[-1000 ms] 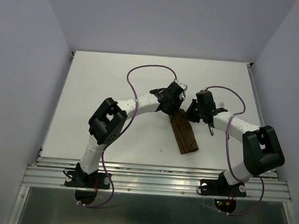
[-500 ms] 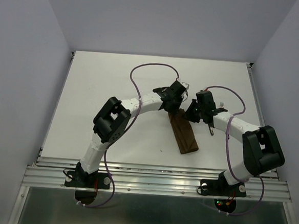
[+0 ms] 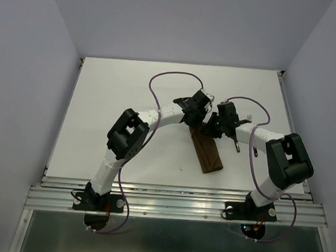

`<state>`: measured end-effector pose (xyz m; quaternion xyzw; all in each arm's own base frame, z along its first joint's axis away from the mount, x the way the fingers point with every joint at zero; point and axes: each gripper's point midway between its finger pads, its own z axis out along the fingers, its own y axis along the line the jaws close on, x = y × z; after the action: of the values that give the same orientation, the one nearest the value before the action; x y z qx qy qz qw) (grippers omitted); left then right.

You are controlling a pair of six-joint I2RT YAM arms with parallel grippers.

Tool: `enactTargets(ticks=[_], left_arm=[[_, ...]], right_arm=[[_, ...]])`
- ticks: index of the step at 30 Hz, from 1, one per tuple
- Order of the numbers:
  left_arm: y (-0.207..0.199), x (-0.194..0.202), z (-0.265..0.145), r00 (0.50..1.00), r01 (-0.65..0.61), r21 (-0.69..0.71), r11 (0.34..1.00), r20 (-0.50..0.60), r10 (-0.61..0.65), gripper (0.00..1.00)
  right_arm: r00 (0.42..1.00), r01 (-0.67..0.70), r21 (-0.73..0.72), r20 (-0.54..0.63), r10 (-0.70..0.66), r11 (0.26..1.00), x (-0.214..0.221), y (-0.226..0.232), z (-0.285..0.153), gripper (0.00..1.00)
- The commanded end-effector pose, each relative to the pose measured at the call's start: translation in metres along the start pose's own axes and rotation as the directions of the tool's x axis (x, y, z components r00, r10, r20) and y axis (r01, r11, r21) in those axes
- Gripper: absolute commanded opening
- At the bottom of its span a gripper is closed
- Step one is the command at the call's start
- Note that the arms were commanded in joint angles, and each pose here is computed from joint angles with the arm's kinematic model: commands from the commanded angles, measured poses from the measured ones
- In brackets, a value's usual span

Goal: Fold the napkin into a case and place the utensils inside
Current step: Smooth out the smaller rectangle-folded napkin at the center of the board.

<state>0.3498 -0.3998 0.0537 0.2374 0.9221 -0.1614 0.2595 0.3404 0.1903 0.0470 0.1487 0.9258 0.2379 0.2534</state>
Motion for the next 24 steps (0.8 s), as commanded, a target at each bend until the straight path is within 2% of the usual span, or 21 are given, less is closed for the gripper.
enactTargets(ticks=[1,8,20,24], left_arm=[[-0.011,-0.014,-0.009,1.0,-0.011,0.074,0.997,0.008,0.011,0.0],[-0.015,-0.014,-0.012,1.0,0.022,0.16,0.987,-0.012,-0.02,0.0],[-0.012,-0.008,-0.013,0.999,0.041,0.186,0.982,-0.033,-0.035,0.0],[-0.013,-0.009,-0.014,0.999,0.044,0.197,0.979,-0.032,-0.039,0.0]], right_arm=[[0.995,0.091,-0.041,0.037,-0.09,0.995,-0.021,0.02,-0.001,0.24],[0.978,0.205,0.005,0.025,-0.205,0.979,-0.013,0.018,0.002,0.27],[0.951,0.307,0.063,-0.007,-0.308,0.95,0.013,0.011,0.006,0.28],[0.941,0.335,0.14,0.005,-0.34,0.932,0.013,0.001,0.013,0.29]])
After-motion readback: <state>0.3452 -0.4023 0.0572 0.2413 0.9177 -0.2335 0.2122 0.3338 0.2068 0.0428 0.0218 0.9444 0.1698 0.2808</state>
